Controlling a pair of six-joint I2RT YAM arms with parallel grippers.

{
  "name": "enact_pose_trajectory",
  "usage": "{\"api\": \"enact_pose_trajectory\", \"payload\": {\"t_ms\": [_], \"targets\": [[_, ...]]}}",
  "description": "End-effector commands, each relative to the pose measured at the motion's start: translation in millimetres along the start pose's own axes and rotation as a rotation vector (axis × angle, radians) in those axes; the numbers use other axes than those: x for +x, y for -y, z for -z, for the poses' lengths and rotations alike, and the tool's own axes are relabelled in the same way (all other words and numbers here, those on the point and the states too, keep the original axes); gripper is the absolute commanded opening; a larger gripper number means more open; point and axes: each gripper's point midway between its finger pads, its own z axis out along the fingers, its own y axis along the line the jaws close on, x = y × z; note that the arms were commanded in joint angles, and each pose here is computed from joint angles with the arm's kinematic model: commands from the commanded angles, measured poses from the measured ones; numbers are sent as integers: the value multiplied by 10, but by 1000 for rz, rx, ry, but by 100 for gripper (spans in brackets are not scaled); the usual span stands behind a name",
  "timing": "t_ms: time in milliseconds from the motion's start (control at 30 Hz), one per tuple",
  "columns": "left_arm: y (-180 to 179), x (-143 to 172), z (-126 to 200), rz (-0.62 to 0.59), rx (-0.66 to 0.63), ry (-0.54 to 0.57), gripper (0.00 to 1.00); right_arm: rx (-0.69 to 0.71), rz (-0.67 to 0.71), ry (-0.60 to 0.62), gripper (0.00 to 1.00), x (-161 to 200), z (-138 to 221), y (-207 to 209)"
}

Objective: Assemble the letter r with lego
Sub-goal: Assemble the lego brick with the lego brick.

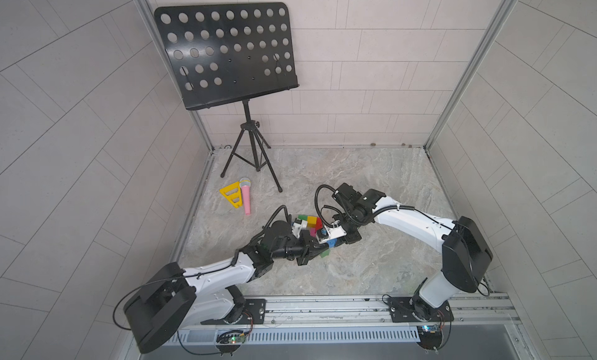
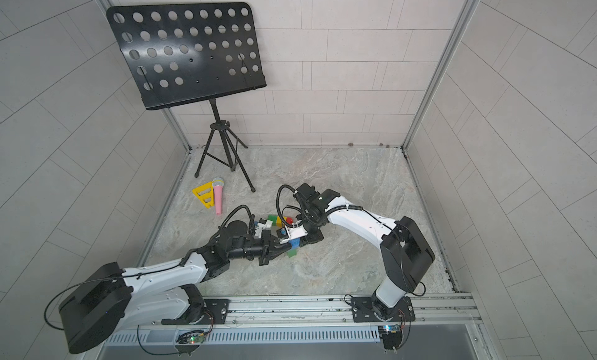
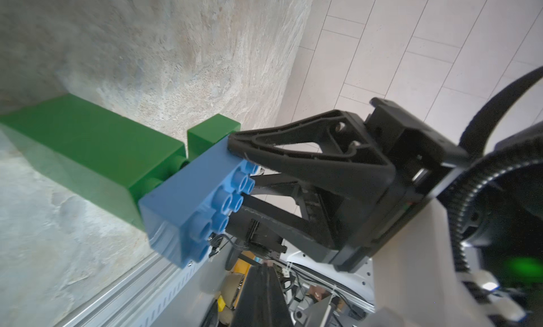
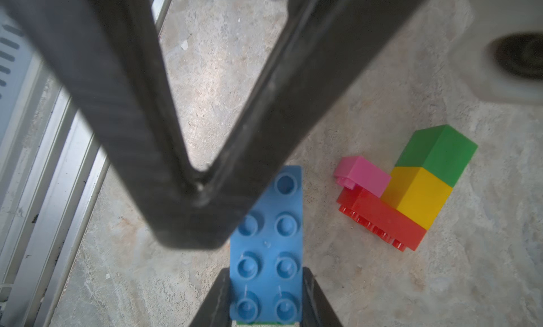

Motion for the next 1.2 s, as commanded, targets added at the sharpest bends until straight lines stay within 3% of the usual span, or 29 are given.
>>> {"api": "enact_pose_trajectory", "payload": {"t_ms": [0,67,167,533,1167], "targets": [[-126,-13,186,-116,-182,48,0,-16,9,37,0,-62,65,-58],[-188,-41,393,-212,-324,94,0,-4,13,37,0,-56,69,-54],[-181,-61,568,-282,-396,131,0,1,13,38,0,-39,43,-38],[-162,-36,430,-176,-238,123,0,21,24,40,0,-12,70,28],[-48,-47,342,-134,-154,111,0,-8,47,72,0,-38,62,-27]]}}
